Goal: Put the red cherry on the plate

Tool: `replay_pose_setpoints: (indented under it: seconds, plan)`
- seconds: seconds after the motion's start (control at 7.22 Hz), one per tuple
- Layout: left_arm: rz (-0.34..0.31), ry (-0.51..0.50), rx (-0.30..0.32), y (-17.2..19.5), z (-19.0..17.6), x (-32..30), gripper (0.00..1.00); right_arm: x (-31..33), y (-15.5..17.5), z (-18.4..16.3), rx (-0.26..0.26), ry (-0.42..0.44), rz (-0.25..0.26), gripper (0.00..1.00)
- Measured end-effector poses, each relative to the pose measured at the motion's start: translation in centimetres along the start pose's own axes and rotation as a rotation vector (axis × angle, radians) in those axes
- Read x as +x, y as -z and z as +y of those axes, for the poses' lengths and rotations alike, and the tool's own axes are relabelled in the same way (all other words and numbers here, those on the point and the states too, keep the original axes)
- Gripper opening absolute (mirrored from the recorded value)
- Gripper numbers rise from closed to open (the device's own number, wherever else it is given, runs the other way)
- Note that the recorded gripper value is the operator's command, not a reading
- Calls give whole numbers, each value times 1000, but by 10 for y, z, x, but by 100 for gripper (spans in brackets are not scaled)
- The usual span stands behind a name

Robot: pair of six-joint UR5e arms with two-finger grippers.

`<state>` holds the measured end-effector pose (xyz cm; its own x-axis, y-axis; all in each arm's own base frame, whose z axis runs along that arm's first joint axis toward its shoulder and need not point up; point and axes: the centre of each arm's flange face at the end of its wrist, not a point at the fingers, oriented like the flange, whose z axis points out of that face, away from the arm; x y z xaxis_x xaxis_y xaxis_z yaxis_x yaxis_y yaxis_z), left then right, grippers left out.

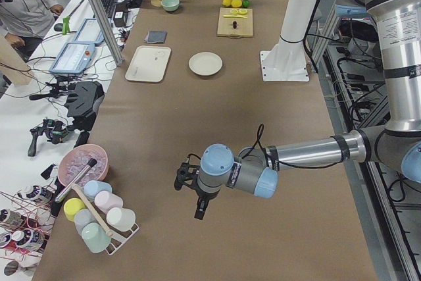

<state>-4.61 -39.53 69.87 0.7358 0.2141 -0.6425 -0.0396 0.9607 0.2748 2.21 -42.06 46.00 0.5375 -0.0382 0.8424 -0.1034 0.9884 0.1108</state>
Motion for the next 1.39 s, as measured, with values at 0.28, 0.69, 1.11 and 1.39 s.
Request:
replay_pose_setpoints:
  seconds: [0.28,0.69,1.11,1.39]
  plan:
    - [0,-2,3,1,-1,1,98,-42,-31,8,-57,127,-82,100]
    - [0,12,11,3,-2,2,98,-80,-91,34,-125,210,-110,99]
    - [3,23,17,4,-3,4,98,-117,-156,64,-145,228,-151,99]
    - [5,23,17,4,-3,5,98,-129,-211,89,-127,223,-126,99]
